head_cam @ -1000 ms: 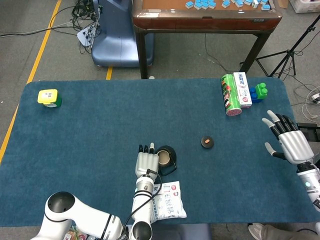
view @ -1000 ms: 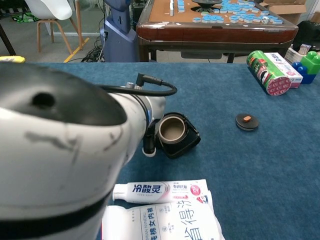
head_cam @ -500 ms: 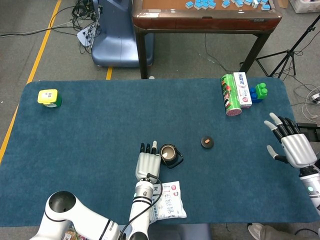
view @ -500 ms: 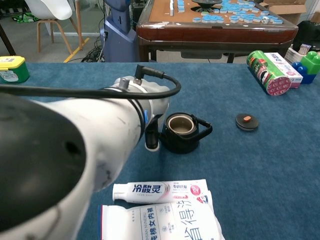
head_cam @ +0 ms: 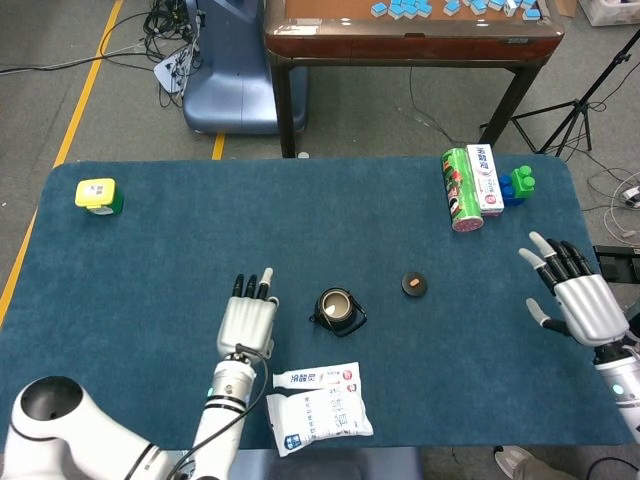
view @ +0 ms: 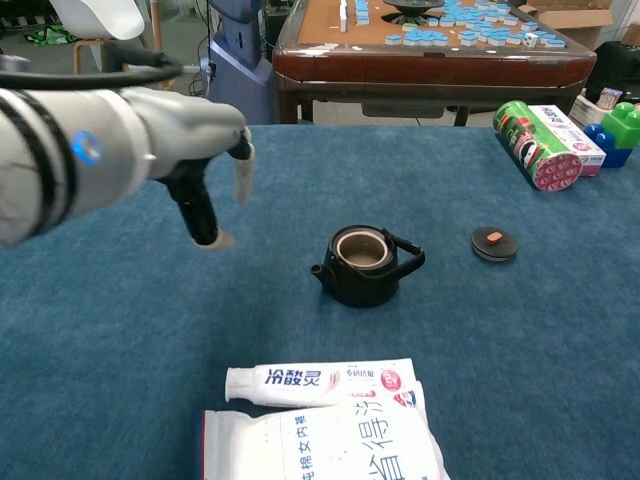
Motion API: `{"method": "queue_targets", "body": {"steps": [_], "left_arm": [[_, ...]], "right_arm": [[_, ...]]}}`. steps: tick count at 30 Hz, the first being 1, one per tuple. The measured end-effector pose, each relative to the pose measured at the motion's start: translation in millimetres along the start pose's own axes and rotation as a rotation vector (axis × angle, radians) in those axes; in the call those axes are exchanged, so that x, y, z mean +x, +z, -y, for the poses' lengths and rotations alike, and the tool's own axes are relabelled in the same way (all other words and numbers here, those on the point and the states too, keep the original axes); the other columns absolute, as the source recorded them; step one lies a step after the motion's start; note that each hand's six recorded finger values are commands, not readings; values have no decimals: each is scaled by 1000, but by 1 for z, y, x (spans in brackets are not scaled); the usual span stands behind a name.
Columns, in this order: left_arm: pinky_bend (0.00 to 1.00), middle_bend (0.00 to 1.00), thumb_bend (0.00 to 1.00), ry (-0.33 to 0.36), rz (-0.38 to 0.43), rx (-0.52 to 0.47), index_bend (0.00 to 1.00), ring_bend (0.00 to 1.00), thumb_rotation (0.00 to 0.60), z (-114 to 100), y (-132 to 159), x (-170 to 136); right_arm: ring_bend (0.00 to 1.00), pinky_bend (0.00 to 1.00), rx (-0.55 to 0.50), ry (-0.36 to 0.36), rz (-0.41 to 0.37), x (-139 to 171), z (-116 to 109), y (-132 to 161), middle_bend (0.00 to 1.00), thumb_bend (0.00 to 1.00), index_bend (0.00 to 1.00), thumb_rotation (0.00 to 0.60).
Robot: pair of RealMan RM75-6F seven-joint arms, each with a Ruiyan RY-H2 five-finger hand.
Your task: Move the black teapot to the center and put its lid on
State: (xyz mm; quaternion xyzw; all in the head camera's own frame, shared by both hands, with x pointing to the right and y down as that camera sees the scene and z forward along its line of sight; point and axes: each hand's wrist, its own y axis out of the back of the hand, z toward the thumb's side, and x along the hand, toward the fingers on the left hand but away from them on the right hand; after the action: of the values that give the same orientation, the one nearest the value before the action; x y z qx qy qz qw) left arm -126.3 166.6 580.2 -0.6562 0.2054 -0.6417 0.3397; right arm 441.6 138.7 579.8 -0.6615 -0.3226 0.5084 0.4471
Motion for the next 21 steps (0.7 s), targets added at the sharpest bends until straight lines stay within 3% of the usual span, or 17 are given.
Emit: {"method": "queue_targets", "body": {"steps": [8,21], "left_arm": [[0,0,256,72,-31,-37,376,0,600,-3,-68,-18],[0,0,256,185,23,-120,375,0,600,5,-152,-45]], "right_arm": [[0,0,15,39,7,2,1,17,0,407,98,600],[0,0,22,133,29,-15,20,28,0,407,98,600]]}}
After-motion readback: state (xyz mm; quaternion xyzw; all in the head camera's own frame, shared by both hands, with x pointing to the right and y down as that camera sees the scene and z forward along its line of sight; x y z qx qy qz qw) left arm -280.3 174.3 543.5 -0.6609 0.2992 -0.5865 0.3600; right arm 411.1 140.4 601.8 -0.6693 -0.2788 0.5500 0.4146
